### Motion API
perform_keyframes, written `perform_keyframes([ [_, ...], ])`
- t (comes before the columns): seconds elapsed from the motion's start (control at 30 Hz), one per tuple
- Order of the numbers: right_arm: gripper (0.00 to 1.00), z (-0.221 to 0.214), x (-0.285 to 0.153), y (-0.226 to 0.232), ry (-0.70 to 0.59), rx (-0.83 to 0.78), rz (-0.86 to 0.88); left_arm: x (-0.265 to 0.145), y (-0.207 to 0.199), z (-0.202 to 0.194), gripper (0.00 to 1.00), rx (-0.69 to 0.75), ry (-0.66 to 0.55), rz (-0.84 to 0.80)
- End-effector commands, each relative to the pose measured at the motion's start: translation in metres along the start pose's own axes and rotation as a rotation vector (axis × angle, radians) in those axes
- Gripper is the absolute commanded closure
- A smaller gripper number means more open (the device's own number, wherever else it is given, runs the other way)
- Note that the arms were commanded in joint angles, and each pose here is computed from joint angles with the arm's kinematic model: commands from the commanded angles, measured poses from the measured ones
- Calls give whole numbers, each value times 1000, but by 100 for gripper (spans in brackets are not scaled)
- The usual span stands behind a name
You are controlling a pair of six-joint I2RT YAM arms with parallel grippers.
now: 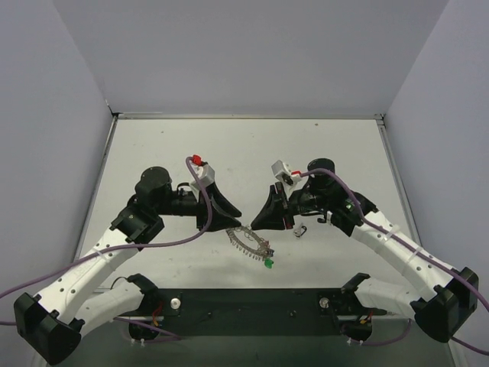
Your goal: Put the keys on the keyring
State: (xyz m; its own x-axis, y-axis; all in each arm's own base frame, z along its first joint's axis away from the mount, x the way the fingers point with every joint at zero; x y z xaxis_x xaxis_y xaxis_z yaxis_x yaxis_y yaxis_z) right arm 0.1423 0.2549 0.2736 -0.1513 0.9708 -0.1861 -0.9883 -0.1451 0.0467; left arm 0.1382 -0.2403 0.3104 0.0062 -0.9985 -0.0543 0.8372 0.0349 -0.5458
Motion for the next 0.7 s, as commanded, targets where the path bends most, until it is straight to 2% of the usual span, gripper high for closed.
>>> perform_keyframes([
  [0.0, 100, 26, -4, 5, -96, -173, 39, 3, -13, 8, 57, 59, 24, -80],
  [0.27, 100, 35, -6, 4, -133, -187, -2, 10, -11, 4, 58, 61, 39, -82],
  [0.67, 100, 41, -6, 4, -174, -188, -11, 17, -4, -2, 65, 39, 54, -57],
])
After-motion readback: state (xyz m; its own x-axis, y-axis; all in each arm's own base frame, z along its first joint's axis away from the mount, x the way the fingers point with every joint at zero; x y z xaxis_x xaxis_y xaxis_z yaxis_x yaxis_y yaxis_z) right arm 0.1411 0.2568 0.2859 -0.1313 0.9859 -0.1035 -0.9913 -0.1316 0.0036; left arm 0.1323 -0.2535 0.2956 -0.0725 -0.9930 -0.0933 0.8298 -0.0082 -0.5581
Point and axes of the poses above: each gripper's point midway between its finger pads, its own x axis out along the fingers, its own y axis along the line the jaws close on, z = x × y, the point moved 4 cm from there along -x, back along the fingers, and after that the axes turned 13 degrees about -x, right-handed, at the moved point
